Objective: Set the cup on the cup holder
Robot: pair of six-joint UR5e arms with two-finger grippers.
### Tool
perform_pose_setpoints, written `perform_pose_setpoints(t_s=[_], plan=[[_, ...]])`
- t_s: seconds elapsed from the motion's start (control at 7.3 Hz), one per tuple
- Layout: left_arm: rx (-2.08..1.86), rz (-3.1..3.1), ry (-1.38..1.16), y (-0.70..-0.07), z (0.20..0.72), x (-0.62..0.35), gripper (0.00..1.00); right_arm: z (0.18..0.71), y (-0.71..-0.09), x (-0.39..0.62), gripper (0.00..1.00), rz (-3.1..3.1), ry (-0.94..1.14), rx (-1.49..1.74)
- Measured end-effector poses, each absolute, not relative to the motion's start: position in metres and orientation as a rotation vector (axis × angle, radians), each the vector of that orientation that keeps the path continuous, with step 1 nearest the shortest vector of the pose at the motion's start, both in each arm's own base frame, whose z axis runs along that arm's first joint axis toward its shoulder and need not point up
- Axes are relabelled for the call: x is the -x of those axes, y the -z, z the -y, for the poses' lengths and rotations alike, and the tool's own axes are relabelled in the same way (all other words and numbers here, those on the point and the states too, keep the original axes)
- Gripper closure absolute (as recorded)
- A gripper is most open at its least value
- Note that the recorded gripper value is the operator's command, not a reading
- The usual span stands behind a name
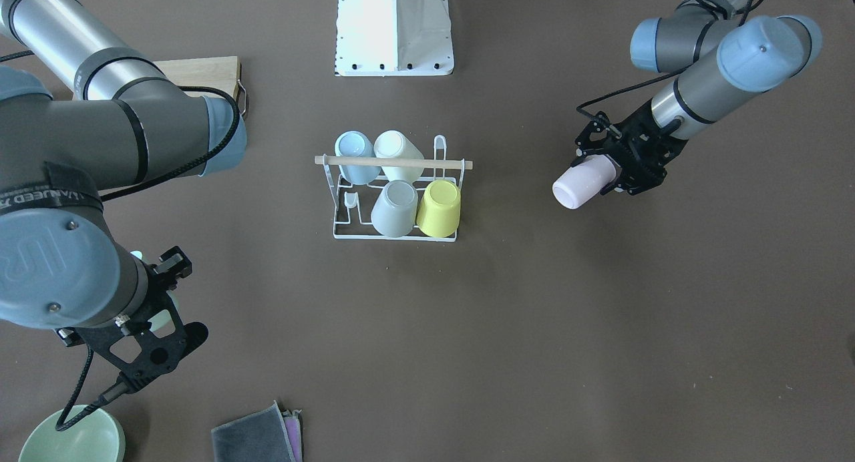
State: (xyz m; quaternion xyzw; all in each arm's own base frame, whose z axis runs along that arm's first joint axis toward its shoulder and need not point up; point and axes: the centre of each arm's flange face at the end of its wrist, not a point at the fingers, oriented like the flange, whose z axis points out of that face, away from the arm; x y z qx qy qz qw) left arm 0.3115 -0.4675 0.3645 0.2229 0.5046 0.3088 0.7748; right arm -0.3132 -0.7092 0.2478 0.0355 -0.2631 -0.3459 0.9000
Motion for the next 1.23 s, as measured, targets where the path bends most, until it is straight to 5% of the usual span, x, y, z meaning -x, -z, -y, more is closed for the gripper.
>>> perform_pose_setpoints(t_s=[1.23], plan=[[-1.425,-1.202,-0.228,-0.315,0.295,-0.364,0.93,0.632,-0.216,0.273,1.0,1.126,0.278,-0.928]])
